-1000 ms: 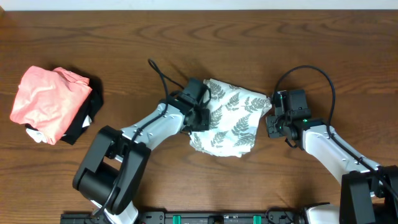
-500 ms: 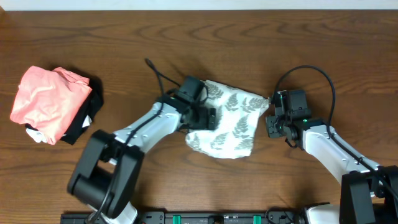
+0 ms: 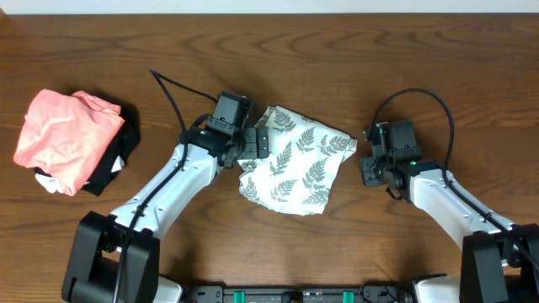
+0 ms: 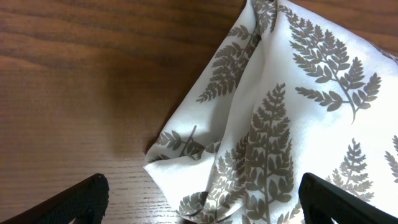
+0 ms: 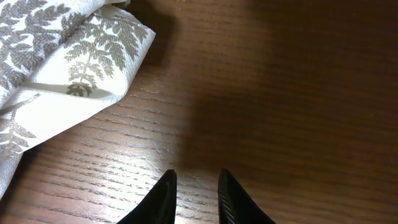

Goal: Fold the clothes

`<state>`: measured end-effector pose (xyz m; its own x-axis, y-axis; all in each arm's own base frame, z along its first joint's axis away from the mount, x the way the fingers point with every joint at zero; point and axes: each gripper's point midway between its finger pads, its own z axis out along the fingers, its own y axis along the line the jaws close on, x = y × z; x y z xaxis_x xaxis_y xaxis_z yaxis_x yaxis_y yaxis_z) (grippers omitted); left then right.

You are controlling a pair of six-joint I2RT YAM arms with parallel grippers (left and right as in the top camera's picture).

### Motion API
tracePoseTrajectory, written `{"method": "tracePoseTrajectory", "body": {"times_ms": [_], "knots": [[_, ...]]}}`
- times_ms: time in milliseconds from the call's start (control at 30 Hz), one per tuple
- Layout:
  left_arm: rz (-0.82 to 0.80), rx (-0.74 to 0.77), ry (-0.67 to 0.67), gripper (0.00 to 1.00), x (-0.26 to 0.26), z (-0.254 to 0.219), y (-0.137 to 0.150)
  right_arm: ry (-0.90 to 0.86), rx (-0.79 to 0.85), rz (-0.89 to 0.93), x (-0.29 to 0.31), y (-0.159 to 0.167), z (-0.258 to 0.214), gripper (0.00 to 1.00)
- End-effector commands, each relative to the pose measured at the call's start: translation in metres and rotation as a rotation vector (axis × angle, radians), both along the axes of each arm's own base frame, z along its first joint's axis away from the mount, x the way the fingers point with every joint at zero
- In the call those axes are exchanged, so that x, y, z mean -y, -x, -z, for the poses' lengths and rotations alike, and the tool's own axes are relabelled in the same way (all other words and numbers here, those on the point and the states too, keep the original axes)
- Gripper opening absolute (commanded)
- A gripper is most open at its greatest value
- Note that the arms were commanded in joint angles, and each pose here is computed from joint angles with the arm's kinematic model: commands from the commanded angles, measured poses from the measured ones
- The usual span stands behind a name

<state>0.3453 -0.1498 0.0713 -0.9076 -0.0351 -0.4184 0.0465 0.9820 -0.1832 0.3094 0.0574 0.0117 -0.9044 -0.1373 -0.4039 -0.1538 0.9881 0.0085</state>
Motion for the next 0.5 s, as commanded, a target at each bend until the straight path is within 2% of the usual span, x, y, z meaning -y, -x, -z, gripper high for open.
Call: {"method": "tracePoseTrajectory", "body": {"times_ms": [0,167,200,233,300,333,433,467], "knots": [[0.029,-0.007,-0.006,0.99,0.001,0.002,0.002,0.021,-0.004,-0.004,0.004,0.001,0.003,0.22],[0.081,-0.074,0.042,0.98,0.015,0.006,0.019,0.021,-0.005,-0.003,0.004,0.001,0.003,0.21],[0.094,-0.078,0.036,0.98,0.016,0.007,0.022,0.019,-0.006,-0.004,0.004,0.001,0.003,0.19],[0.11,-0.082,0.029,0.95,0.017,0.007,0.024,0.011,-0.009,-0.008,0.002,0.001,0.003,0.13],[0.144,-0.092,0.012,0.74,0.019,0.009,0.029,-0.084,-0.025,-0.062,-0.017,0.005,0.002,0.01],[0.149,-0.097,0.01,0.65,0.019,0.01,0.031,-0.132,-0.03,-0.102,-0.027,0.007,0.001,0.01],[0.16,-0.111,0.003,0.49,0.021,0.016,0.038,-0.287,-0.003,-0.201,-0.059,0.006,-0.011,0.05],[0.162,-0.115,0.002,0.35,0.021,0.017,0.039,-0.315,0.016,-0.218,-0.065,0.003,-0.016,0.06]]}}
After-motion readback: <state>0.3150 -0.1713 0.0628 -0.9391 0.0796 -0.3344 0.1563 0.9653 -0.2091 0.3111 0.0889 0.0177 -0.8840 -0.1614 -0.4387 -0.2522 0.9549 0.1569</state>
